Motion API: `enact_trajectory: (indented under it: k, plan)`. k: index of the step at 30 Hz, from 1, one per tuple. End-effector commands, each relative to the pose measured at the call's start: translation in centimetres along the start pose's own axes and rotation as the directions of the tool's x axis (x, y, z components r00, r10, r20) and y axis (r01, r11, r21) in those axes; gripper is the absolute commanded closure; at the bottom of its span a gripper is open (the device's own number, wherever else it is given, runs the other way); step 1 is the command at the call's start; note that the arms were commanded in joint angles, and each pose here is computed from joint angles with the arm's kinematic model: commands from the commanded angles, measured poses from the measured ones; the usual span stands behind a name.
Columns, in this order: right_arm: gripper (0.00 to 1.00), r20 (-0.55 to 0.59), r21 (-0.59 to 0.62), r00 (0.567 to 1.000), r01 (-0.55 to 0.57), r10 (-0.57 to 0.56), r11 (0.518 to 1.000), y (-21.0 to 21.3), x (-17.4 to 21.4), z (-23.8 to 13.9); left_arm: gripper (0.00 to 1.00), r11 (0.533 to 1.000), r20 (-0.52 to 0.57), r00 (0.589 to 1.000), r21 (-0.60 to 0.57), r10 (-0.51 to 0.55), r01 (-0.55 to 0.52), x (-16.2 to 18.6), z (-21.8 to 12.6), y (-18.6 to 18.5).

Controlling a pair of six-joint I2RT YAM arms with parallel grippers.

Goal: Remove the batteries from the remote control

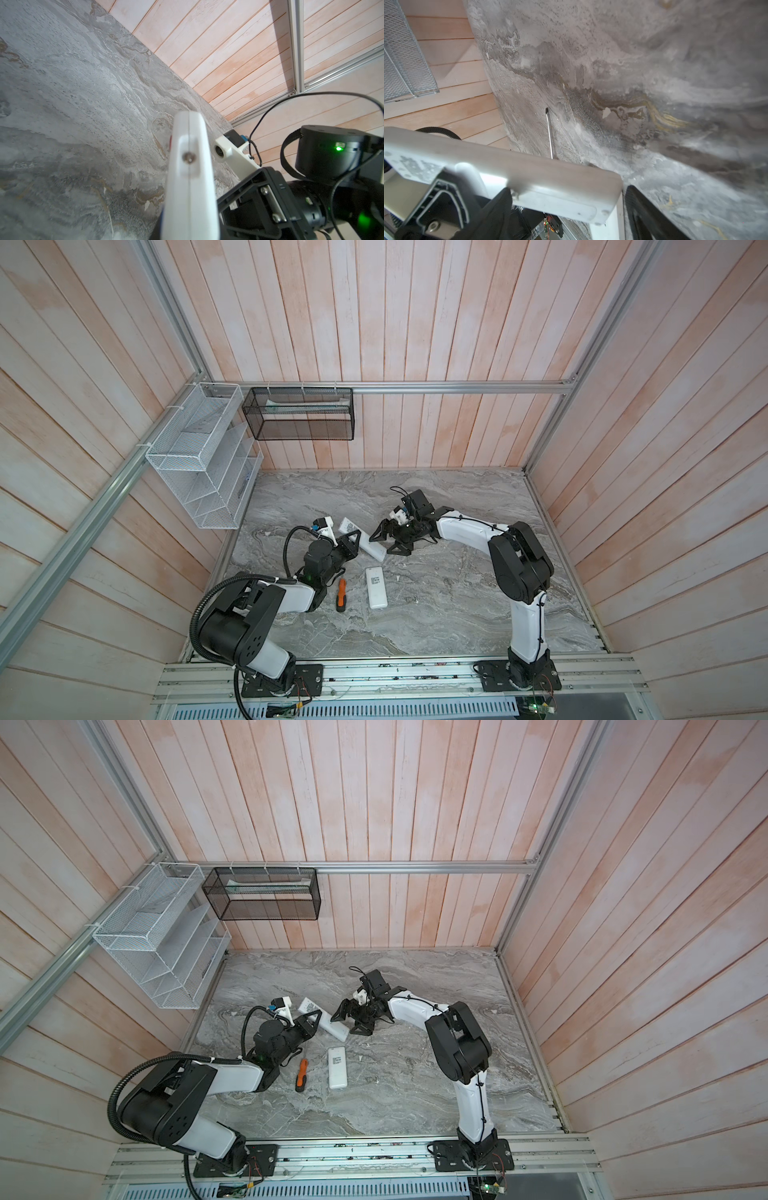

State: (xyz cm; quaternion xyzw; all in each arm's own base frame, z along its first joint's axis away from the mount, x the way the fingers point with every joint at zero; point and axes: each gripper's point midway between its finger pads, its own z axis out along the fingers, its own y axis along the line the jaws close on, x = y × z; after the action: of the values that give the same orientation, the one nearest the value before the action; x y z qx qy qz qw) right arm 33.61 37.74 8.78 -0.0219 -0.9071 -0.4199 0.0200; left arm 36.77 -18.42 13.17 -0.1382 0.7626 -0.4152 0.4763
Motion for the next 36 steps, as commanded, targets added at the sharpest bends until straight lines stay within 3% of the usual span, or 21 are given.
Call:
enact_trajectory:
  k: [1,36]
  plan:
    - [0.14,-0.006,0.012,1.0,0.012,-0.011,1.0,0.3,0.0,0.7,1.0,0.995,0.063,0.998,0.096,0.024,-0.03,-2.2,0.1,-3.5]
    - [0.16,-0.018,0.137,0.998,0.065,-0.064,0.988,1.5,-0.2,2.2,1.0,0.999,0.149,0.988,0.045,-0.028,0.021,-5.0,-0.1,-3.2]
